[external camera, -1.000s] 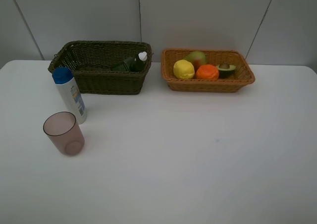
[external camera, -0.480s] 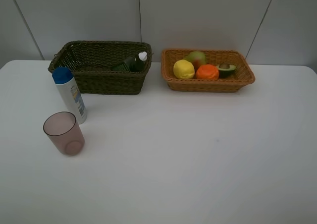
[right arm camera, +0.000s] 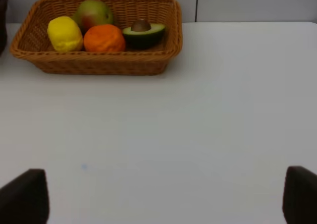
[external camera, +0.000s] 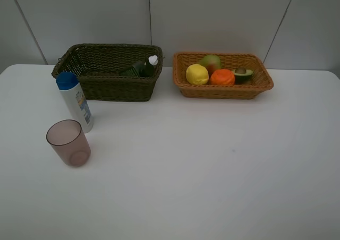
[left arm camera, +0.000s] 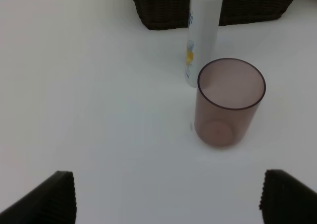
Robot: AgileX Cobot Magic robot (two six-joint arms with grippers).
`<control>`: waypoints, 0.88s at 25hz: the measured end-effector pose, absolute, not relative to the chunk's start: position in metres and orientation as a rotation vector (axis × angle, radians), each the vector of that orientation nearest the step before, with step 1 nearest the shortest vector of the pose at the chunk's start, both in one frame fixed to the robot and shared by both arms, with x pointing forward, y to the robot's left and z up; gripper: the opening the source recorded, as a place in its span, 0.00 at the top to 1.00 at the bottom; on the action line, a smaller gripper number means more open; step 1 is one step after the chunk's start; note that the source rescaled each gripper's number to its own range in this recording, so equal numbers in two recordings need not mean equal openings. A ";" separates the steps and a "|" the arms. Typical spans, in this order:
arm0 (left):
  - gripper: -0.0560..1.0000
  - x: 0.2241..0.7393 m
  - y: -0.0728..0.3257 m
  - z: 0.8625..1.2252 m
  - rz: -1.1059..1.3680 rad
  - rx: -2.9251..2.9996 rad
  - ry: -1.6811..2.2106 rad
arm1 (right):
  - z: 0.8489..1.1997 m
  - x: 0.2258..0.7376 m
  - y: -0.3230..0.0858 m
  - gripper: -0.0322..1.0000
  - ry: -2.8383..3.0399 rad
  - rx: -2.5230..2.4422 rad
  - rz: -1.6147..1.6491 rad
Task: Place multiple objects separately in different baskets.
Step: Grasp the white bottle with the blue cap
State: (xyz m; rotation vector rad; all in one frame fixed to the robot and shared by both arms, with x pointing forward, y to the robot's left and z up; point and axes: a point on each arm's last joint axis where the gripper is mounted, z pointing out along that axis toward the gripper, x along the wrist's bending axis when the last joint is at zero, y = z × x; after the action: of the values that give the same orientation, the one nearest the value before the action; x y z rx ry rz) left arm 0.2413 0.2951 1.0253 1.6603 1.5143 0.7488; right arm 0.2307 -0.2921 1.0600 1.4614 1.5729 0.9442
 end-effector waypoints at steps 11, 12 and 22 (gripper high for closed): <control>0.00 0.241 0.295 1.025 0.749 1.660 1.514 | 1.060 0.230 -0.292 0.00 1.616 1.432 0.984; 0.00 0.241 0.295 1.025 0.749 1.660 1.514 | 1.060 0.230 -0.292 0.00 1.616 1.432 0.984; 0.00 0.241 0.295 1.025 0.749 1.660 1.514 | 1.060 0.230 -0.291 0.00 1.616 1.433 0.984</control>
State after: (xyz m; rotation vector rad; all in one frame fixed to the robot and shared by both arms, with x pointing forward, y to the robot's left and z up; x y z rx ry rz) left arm 0.2413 0.2951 1.0253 1.6603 1.5143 0.7488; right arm 0.2303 -0.2915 1.0601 1.4325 1.6160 0.9845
